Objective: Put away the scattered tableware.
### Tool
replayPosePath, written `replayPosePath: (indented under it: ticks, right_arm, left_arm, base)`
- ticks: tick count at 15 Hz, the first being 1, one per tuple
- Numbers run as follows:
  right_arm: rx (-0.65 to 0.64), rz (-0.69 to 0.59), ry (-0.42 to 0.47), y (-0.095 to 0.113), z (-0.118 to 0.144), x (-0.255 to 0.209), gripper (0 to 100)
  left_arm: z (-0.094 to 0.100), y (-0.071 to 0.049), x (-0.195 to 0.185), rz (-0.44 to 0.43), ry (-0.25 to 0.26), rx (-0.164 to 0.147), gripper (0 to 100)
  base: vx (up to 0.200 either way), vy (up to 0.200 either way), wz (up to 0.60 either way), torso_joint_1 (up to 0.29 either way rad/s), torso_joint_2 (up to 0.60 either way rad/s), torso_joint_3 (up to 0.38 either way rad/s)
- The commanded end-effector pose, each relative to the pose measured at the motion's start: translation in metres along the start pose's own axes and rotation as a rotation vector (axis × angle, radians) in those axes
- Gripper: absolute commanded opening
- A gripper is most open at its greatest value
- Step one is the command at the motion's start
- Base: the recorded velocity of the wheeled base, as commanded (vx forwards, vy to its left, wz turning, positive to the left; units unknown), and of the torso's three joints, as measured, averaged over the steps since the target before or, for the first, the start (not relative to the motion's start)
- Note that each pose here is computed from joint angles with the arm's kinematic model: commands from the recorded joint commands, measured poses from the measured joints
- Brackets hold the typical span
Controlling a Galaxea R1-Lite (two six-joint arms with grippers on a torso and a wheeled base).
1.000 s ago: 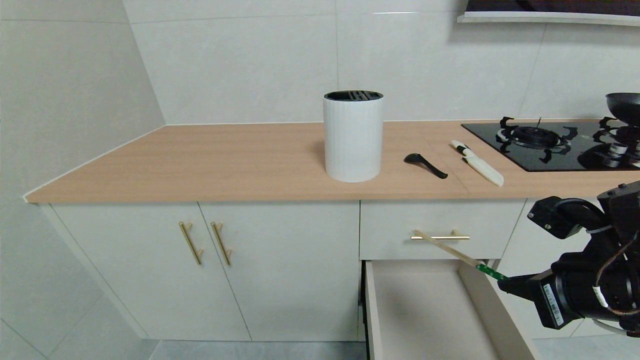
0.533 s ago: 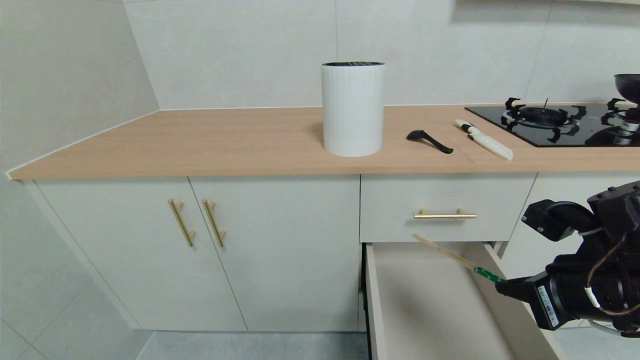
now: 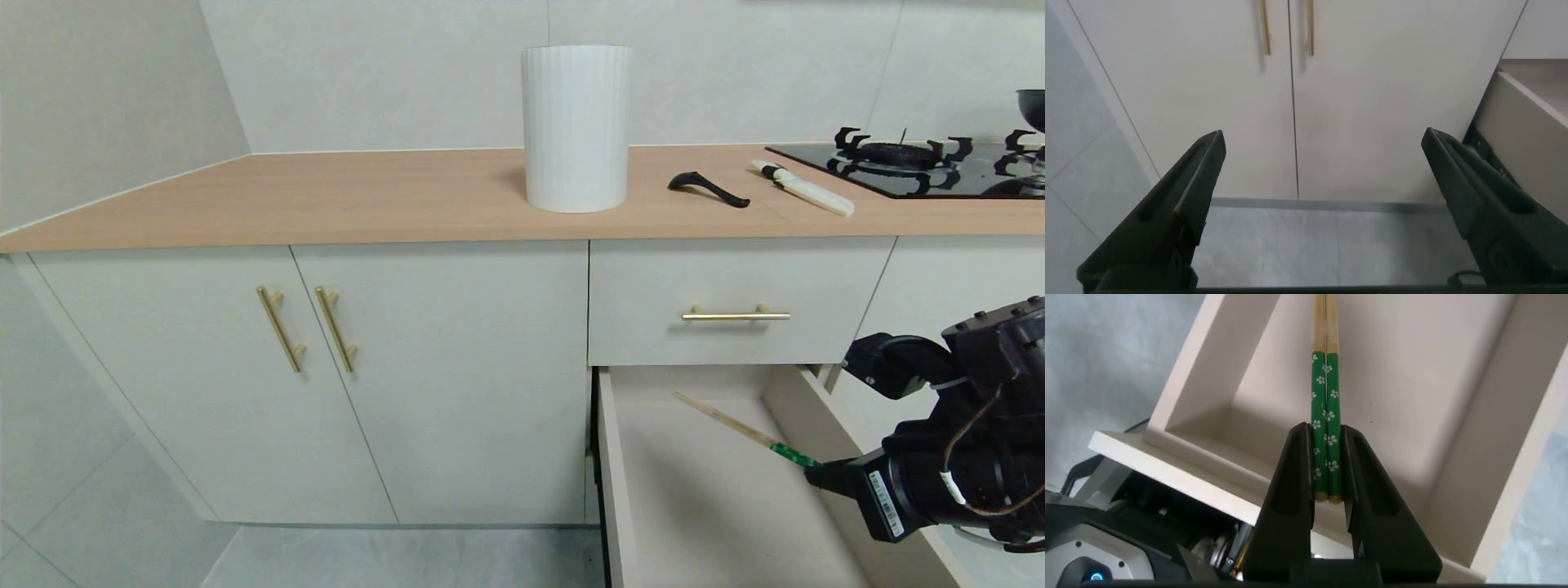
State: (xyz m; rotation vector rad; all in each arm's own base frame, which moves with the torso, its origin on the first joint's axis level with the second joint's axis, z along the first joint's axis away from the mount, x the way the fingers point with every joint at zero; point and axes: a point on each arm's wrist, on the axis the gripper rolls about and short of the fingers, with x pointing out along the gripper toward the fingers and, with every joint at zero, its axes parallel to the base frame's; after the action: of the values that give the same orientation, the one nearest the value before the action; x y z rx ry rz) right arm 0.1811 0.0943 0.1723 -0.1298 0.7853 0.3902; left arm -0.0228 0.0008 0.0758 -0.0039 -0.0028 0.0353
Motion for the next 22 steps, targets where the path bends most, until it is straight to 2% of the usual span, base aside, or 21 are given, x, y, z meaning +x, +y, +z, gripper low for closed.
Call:
replayPosePath:
  ticks: [1,4,9,12,14,16,19,22]
  right_arm:
    - [-0.001,0.0,0.01,0.0,0.0,0.003,0]
    - [-0.001,-0.002,0.044,0.0,-0.001,0.012,0]
    - [0.016,-0.02,0.201,0.003,0.0,0.064,0]
    - [0.198,-0.045,0.292,0.012,0.006,0.113,0]
    - [0.271,-0.069,0.335,0.013,0.005,0.142,0]
    - [0.334,-0.063,0.277,0.015,0.003,0.168,0]
    - [0.348,-0.063,0.23,0.015,-0.009,0.2,0]
    - [0.345,-0.08,0.258,0.015,-0.023,0.222,0]
  left_arm:
    - [0.0,0.0,0.0,0.0,0.0,-0.001,100]
    - [0.0,0.0,0.0,0.0,0.0,-0.001,100]
    - [0.0,0.0,0.0,0.0,0.0,-0.001,100]
    - [0.0,0.0,0.0,0.0,0.0,-0.001,100]
    - [0.0,0.0,0.0,0.0,0.0,-0.001,100]
    - [0.0,0.0,0.0,0.0,0.0,-0.001,100]
    - [0.0,0.0,0.0,0.001,0.0,-0.001,100]
    - [0.0,0.0,0.0,0.0,0.0,-0.001,100]
  base:
    - [0.0,0.0,0.0,-0.012,0.07,0.051]
    - [0.0,0.0,0.0,0.0,0.0,0.0]
    - [0.0,0.0,0.0,0.0,0.0,0.0]
    - [0.0,0.0,0.0,0.0,0.0,0.0]
    - [0.0,0.0,0.0,0.0,0.0,0.0]
    - [0.0,0.0,0.0,0.0,0.0,0.0]
    - [0.0,0.0,0.0,0.0,0.0,0.0]
    - [0.0,0.0,0.0,0.0,0.0,0.0]
